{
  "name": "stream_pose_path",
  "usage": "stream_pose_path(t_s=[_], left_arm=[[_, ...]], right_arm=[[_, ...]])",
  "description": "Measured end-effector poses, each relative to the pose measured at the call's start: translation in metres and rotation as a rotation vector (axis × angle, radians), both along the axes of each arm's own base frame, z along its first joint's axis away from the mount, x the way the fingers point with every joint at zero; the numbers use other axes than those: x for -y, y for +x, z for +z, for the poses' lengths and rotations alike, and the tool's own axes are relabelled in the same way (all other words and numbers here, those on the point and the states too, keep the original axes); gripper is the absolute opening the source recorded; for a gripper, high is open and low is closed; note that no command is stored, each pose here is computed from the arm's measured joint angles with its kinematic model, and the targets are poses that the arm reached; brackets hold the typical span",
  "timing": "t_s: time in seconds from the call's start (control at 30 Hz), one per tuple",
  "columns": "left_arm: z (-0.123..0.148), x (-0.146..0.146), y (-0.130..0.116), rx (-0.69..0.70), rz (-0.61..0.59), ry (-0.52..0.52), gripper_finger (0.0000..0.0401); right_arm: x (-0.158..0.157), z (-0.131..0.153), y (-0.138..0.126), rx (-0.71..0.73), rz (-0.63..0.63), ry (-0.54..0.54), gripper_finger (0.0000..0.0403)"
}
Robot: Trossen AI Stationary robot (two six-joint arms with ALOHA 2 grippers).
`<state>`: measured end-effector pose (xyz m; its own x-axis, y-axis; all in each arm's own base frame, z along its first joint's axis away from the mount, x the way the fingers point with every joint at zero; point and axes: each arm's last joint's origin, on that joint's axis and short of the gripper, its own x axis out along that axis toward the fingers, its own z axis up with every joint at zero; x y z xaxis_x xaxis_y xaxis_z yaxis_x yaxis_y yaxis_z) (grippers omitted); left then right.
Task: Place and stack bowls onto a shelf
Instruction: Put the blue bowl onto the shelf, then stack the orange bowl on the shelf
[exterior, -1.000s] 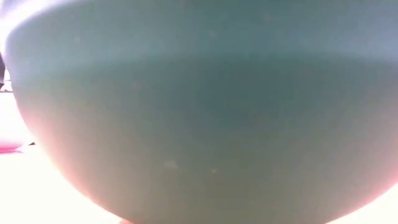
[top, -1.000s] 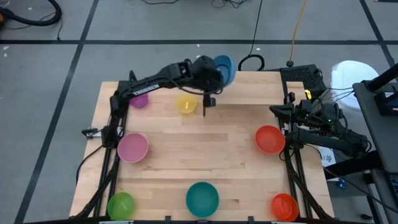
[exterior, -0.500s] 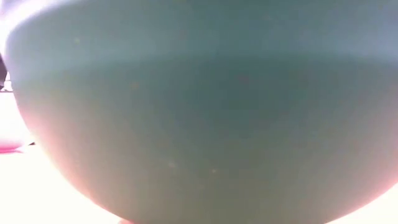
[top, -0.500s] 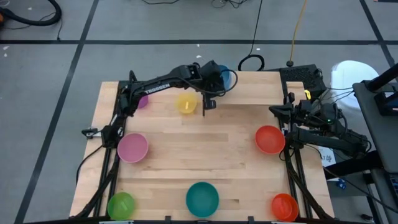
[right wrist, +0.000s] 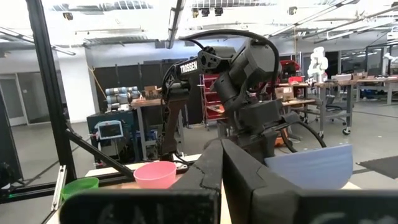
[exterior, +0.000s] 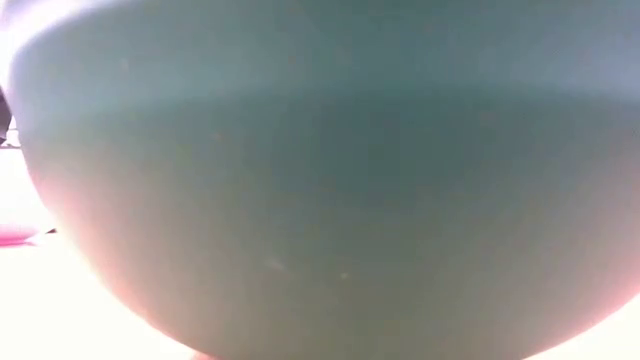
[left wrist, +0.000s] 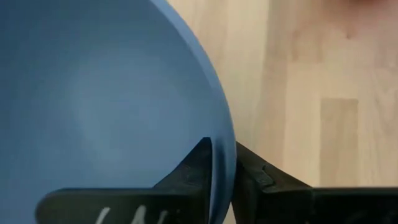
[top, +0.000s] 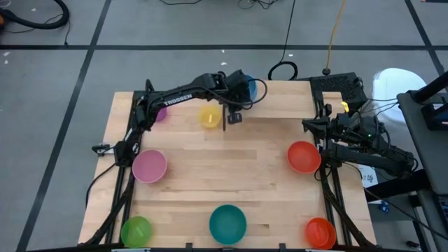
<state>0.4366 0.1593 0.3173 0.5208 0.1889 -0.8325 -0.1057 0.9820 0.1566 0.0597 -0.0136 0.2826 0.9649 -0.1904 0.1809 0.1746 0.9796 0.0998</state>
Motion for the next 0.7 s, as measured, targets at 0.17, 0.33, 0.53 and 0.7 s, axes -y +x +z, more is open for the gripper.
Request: stream_pose_path(t_s=[0.17, 0.33, 0.53, 0.7], left_arm=[[0.0, 0.003, 0.001, -0.003, 0.021, 0.025, 0.0069], [0.011, 0.01, 0.003, 0.03, 0.024, 0.023, 0.0083], [0.032, 0.021, 0.004, 0.096, 0.006, 0.045, 0.0085], [0.057, 0.029, -0.011, 0.116, 0.026, 0.12, 0.0085]], right_arm=[[0.0, 0.0, 0.0, 0.0, 0.0, 0.0, 0.0], [0.0, 0.0, 0.0, 0.0, 0.0, 0.0, 0.0], [0.0, 0.0, 0.0, -0.001, 0.0, 0.0, 0.0], [0.0, 0.0, 0.0, -0.001, 0.0, 0.0, 0.0]])
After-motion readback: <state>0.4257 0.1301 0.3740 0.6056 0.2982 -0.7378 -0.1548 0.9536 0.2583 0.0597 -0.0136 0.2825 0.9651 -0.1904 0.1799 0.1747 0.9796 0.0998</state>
